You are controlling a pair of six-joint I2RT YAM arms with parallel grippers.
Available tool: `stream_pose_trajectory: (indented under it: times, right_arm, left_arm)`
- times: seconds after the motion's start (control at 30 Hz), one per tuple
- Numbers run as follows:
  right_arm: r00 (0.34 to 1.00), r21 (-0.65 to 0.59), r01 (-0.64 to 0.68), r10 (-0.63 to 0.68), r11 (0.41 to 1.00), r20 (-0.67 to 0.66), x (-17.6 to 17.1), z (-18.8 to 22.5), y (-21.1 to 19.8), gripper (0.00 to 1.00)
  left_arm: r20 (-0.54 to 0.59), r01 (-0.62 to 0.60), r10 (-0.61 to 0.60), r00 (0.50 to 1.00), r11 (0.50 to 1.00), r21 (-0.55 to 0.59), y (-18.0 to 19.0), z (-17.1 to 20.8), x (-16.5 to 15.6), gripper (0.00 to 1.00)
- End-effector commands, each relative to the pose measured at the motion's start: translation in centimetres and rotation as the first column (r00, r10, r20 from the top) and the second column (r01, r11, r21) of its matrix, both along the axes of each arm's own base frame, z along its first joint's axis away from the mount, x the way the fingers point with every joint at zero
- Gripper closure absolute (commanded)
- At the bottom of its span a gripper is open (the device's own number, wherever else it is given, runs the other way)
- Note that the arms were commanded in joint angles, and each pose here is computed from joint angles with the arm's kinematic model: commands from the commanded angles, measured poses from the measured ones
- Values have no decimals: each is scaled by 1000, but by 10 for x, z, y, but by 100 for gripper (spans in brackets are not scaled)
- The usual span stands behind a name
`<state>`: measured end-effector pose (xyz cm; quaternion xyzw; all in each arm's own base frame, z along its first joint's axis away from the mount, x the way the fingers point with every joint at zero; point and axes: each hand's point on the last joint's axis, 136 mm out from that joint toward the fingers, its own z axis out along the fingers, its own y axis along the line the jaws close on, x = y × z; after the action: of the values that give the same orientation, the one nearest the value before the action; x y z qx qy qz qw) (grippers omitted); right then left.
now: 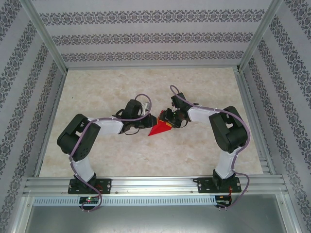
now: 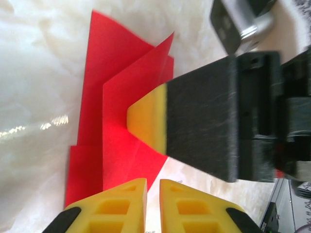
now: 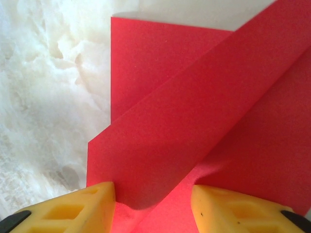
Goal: Fold a paper plane with a square sheet of paper (pick it up from the middle)
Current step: Fourth fold the wing at the center of the table.
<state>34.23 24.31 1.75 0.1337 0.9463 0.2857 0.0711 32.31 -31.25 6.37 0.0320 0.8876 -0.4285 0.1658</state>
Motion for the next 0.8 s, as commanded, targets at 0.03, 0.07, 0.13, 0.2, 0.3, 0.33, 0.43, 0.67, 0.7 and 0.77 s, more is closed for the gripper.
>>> stream_pose_trajectory:
  times: [0.03,0.07,0.13,0.2,0.3,0.33,0.43,0.67,0.7,0.77]
  right_arm:
    - [978,-279,3,-61,960,-200,-46,-68,-53,52]
    - [977,-283,1,-60,959,-203,-46,-68,-53,52]
    - [976,-291,-1,-62,957,-209,-47,-68,-53,51]
    - [976,-292,-4,-60,956,-212,-46,-66,-53,51]
    - [978,-275,-3,-55,961,-204,-44,-63,-50,51]
    - [979,-265,-2,-52,964,-199,-42,-62,-49,51]
    - [983,-235,3,-47,972,-180,-39,-56,-45,52]
    - [986,-203,-15,-19,979,-164,-37,-52,-39,56]
    - [987,-192,-18,-13,981,-160,-36,-52,-38,57]
    - [988,-189,-18,-11,982,-155,-36,-50,-37,58]
  left_arm:
    - [-88,26,-24,996,999,18,0,-16,-2,89]
    - [-96,25,-22,995,999,27,0,-20,-2,90]
    - [-107,18,-14,994,999,40,1,-25,-1,91]
    - [-116,8,-1,993,998,60,2,-30,0,91]
    - [-122,-2,11,992,997,76,4,-35,2,92]
    - [-126,-4,14,992,997,82,5,-36,2,92]
    - [-127,-13,25,992,995,100,8,-38,3,92]
    - [-136,-18,34,990,993,119,10,-41,4,92]
    - [-137,-18,34,990,993,121,9,-42,4,92]
    - [-139,-15,32,990,993,120,9,-42,5,92]
